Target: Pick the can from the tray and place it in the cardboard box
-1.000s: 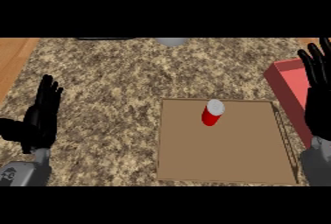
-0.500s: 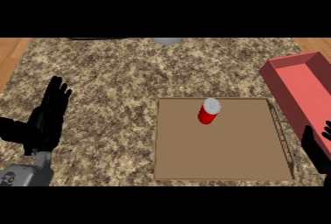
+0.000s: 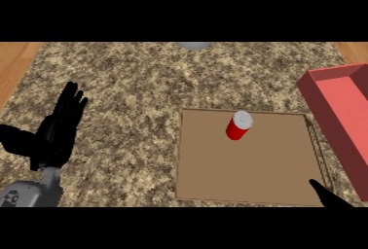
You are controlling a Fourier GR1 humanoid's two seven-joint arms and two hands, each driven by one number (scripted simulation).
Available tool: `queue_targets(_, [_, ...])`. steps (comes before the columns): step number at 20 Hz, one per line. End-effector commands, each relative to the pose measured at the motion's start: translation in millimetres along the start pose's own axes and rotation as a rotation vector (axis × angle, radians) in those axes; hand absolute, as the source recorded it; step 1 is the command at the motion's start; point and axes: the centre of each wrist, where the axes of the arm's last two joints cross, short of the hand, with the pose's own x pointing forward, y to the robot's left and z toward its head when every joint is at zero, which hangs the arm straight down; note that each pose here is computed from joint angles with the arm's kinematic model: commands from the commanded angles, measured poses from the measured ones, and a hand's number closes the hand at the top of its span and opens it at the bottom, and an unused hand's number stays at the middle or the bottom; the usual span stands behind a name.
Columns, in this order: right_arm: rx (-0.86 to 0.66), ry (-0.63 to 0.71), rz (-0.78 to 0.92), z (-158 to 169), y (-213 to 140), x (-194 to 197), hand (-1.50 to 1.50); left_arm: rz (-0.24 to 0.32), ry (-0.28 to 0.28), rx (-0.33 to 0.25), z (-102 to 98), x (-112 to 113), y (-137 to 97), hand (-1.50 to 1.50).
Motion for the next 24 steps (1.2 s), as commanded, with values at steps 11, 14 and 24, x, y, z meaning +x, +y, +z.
queue_targets(11, [0.380, 0.152, 0.110, 2.0, -13.6, 162.6, -1.50, 0.004, 0.012, -0.029, 6.0, 2.1, -14.8, 0.00])
queue_targets(14, [0.395, 0.142, 0.100, 5.6, -1.4, 182.0, -1.50, -0.001, -0.016, -0.007, -1.2, 11.2, -3.8, 0.00])
queue_targets(24, [0.432, 0.236, 0.130, 5.2, 57.2, 196.2, -1.50, 0.018, 0.009, 0.000, 1.9, 6.7, -9.7, 0.00])
